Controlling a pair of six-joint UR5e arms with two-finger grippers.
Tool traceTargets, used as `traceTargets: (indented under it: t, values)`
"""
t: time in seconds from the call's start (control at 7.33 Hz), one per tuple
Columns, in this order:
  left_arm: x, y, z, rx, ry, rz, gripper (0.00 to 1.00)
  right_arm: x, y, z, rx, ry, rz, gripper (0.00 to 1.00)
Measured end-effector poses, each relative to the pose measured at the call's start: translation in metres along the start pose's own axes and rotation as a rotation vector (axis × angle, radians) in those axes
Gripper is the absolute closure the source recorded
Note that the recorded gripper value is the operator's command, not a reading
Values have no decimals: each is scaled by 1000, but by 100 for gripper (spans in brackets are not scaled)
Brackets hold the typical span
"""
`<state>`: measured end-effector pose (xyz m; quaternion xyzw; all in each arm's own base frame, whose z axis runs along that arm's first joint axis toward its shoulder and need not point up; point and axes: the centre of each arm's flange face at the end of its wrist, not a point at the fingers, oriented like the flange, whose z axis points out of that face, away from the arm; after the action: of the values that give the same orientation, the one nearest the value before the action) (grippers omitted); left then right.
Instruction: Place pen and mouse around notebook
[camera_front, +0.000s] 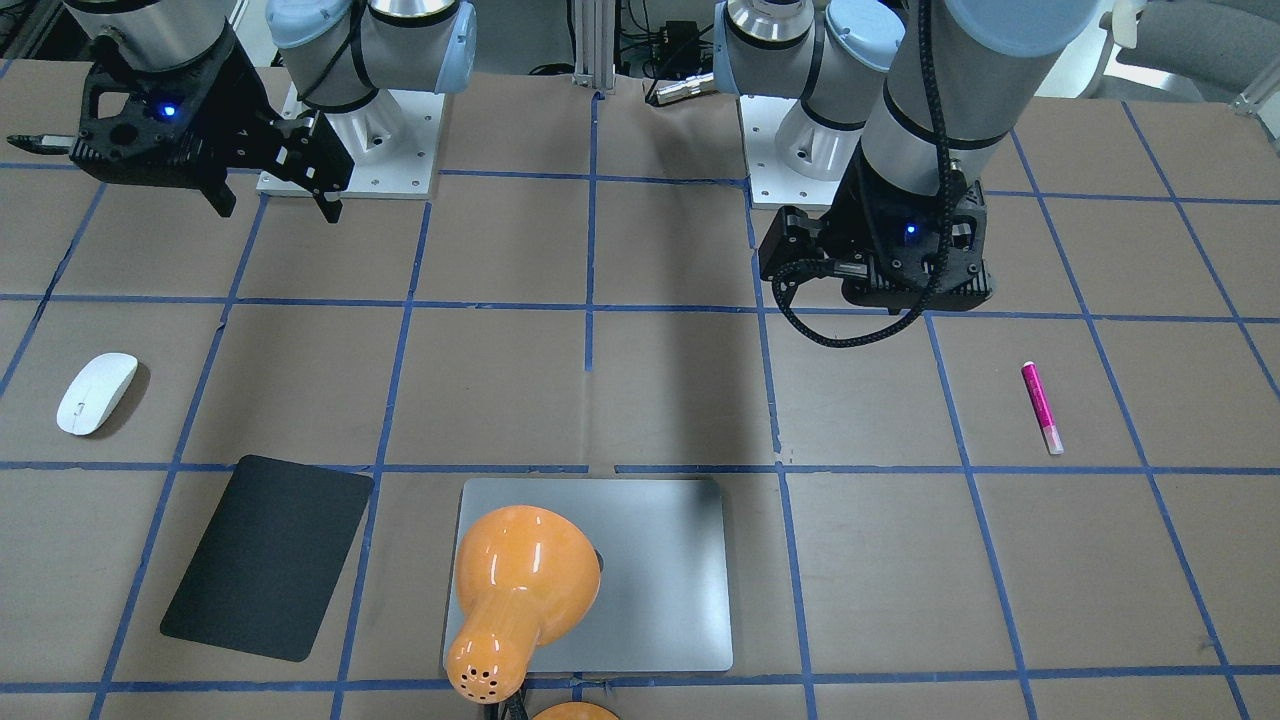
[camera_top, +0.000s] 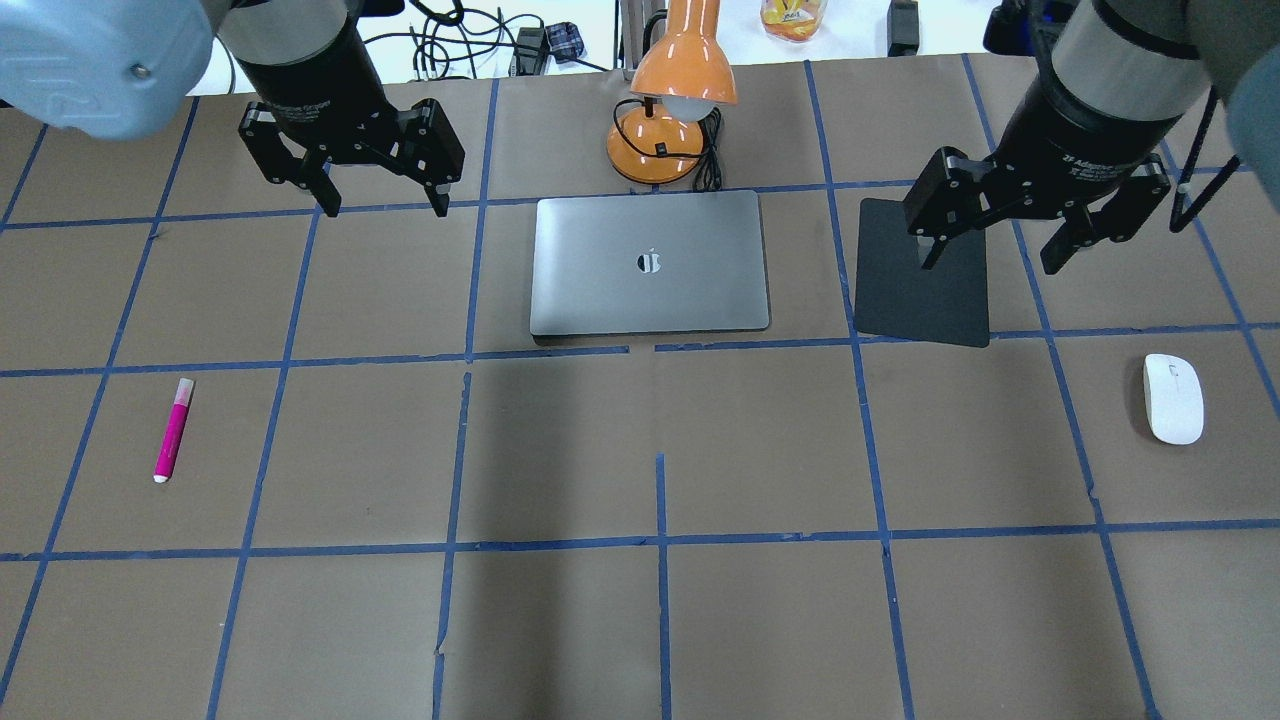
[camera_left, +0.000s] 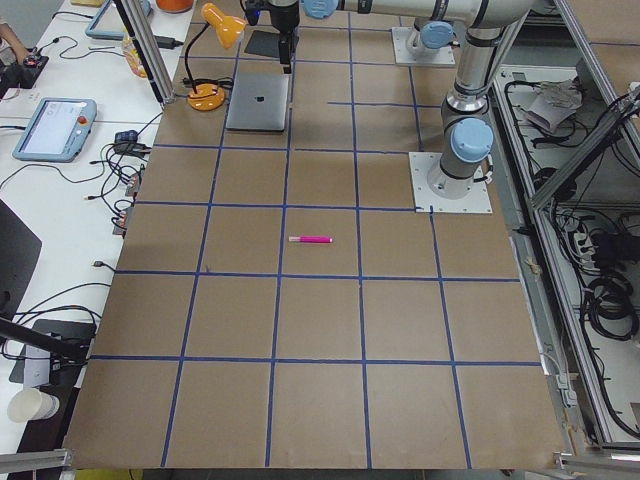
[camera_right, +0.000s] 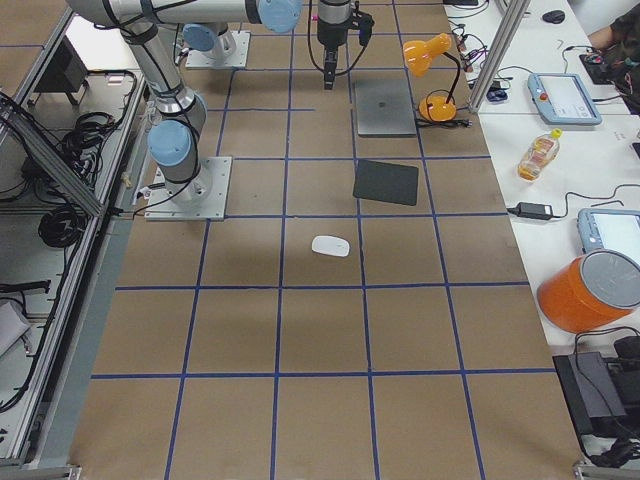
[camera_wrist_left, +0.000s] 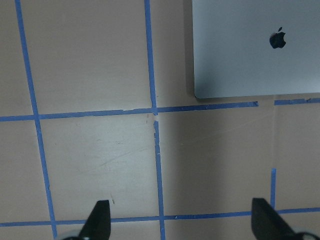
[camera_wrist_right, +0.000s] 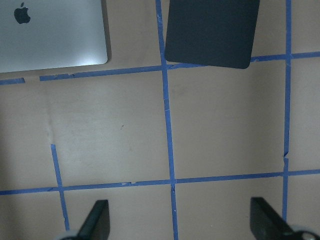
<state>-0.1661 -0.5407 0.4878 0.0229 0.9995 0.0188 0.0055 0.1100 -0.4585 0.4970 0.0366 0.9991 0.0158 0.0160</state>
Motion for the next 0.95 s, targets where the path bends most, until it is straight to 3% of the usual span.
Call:
traceTargets:
  t: [0.68,0.95]
  values:
    - [0,0,-1,3,-4,0,0,6,-5,7,-12,4,10,0]
    - [0,1,-1,2,-4,0,0,39,-17,12,-20,2,74,0]
